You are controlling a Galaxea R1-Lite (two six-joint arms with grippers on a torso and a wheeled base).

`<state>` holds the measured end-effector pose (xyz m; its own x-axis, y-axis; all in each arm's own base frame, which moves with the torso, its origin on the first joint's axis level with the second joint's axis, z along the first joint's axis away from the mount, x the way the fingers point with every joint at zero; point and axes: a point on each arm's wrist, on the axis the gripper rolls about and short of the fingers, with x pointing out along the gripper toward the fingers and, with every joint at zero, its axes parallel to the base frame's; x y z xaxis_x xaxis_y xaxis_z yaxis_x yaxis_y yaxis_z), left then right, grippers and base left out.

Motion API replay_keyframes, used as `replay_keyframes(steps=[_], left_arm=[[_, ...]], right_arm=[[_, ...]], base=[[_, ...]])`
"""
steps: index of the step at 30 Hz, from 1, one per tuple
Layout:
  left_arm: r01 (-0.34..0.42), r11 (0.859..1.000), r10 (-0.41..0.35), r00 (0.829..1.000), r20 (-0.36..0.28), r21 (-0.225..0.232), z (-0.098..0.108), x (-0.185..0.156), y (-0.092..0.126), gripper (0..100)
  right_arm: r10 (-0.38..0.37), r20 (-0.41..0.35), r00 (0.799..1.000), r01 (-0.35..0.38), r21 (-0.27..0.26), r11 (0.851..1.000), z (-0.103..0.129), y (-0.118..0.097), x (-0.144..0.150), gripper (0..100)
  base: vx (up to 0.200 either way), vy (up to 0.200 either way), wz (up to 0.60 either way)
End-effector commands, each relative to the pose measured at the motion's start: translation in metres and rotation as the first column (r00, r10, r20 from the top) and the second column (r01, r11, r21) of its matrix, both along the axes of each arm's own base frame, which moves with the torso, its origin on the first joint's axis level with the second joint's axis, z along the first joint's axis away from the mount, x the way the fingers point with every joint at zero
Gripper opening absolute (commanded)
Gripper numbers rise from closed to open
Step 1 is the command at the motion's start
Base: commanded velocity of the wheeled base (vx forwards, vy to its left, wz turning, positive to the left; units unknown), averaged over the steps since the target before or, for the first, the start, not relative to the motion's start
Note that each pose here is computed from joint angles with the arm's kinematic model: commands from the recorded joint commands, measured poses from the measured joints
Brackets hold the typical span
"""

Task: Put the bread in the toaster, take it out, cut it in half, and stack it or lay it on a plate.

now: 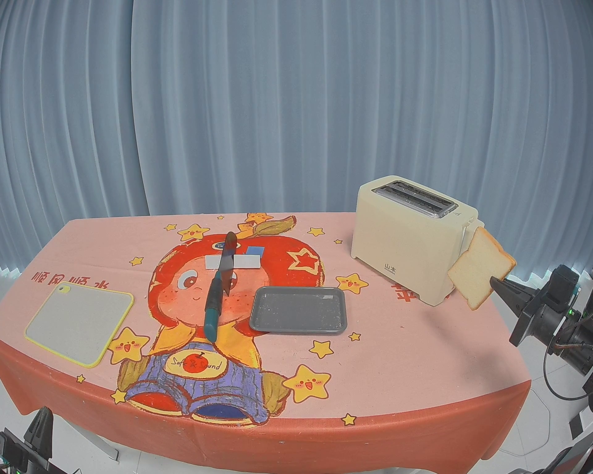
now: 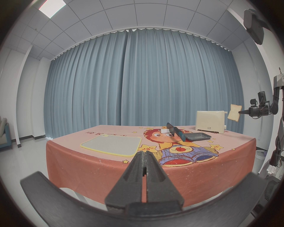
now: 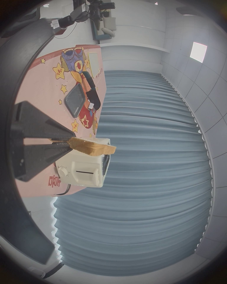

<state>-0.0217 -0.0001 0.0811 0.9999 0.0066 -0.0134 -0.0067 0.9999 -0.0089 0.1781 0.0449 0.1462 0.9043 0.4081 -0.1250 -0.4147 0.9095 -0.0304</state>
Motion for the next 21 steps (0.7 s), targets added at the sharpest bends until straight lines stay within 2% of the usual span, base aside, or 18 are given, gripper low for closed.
replay_keyframes(steps=[1, 16, 21], left_arm=[[-0.001, 1.000, 0.001, 1.000, -0.019, 0.000, -0.005, 0.001, 0.000, 0], [-0.001, 1.000, 0.001, 1.000, -0.017, 0.000, -0.005, 0.001, 0.000, 0], [-0.001, 1.000, 0.001, 1.000, -0.019, 0.000, -0.005, 0.001, 0.000, 0]], right_arm=[[-0.002, -0.011, 1.000, 0.002, -0.004, 1.000, -0.003, -0.001, -0.002, 0], [0.037, 0.083, 0.996, -0.038, 0.006, 0.999, 0.020, -0.001, 0.014, 0], [0.005, 0.084, 0.996, -0.005, -0.004, 1.000, 0.028, -0.006, 0.027, 0]], base=[[0.000, 0.000, 0.00], [0.000, 0.000, 0.00], [0.000, 0.000, 0.00]])
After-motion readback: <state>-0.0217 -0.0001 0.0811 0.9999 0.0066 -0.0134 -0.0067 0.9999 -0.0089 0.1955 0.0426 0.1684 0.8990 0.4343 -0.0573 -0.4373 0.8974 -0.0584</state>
